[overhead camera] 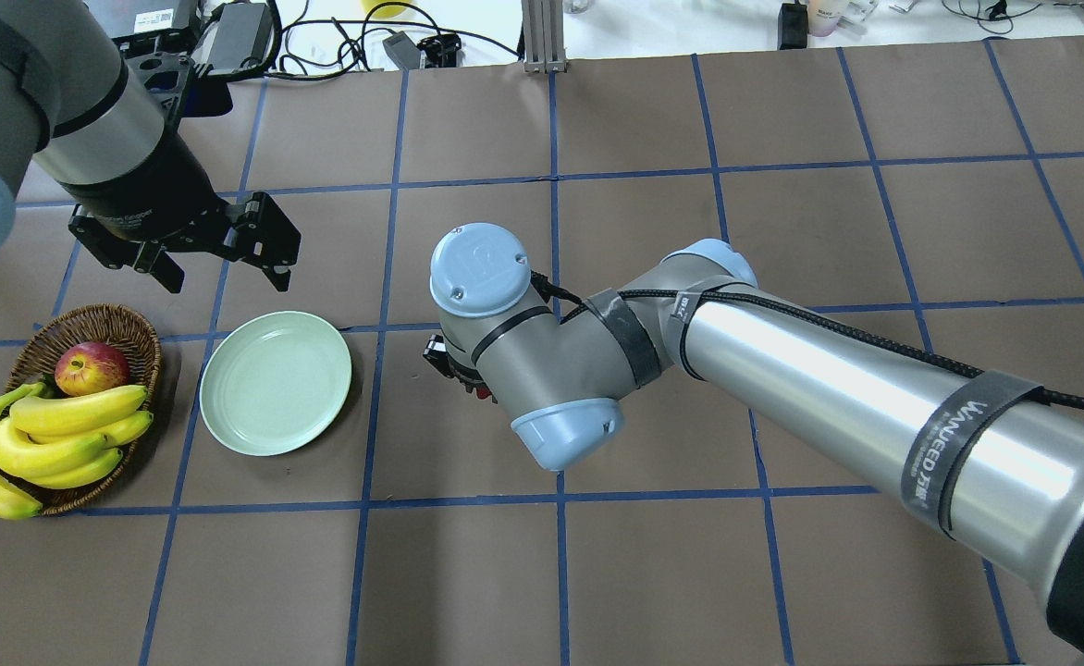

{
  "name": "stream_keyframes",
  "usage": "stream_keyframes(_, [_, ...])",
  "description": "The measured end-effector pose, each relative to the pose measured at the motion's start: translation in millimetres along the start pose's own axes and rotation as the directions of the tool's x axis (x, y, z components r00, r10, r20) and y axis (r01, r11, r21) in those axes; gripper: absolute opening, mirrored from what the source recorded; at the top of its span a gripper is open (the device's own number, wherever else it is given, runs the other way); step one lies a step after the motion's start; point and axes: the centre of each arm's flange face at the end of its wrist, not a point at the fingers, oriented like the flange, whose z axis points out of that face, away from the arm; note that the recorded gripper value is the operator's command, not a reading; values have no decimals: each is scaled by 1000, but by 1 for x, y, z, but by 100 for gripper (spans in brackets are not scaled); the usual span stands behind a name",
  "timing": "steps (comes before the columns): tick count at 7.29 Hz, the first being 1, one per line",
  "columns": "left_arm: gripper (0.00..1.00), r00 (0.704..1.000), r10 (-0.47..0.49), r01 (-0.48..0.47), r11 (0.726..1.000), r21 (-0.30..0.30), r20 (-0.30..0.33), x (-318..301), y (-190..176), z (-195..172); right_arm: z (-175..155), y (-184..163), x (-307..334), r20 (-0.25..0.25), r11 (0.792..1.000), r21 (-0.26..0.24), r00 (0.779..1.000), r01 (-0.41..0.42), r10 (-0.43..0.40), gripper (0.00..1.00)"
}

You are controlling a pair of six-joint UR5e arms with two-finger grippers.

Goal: Collect all strawberries into plate
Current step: 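Carry the second strawberry beside the first and release it, then move the right gripper to the third strawberry and grasp it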

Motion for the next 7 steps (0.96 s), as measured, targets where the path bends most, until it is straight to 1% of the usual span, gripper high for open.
stream_keyframes(1, [100, 1000, 0, 0, 1000, -1, 1, 0, 0, 0, 5, -1, -3, 21, 1000, 6, 1000, -14, 14, 0])
stream_keyframes(2, [100, 1000, 0, 0, 1000, -1, 2, 0, 0, 0, 8, -2, -4, 28, 1000, 10, 999, -20, 20, 11])
stream_keyframes(3, [100, 1000, -1, 1, 1000, -1, 2, 0, 0, 0, 14, -3, -4, 21, 1000, 13, 1000, -22, 22, 33])
stream_keyframes(4, [100, 1000, -1, 1, 1000, -1, 2, 0, 0, 0, 22, -4, -2, 5, 1000, 16, 1000, -23, 23, 79])
stream_keyframes(5, [100, 1000, -1, 1, 1000, -2, 2, -1, 0, 0, 27, -5, 0, -10, 999, 22, 1000, -24, 24, 100])
stream_keyframes(7, [100, 1000, -3, 3, 1000, -2, 2, -1, 0, 0, 27, -5, 0, -16, 1000, 21, 1000, -19, 20, 100])
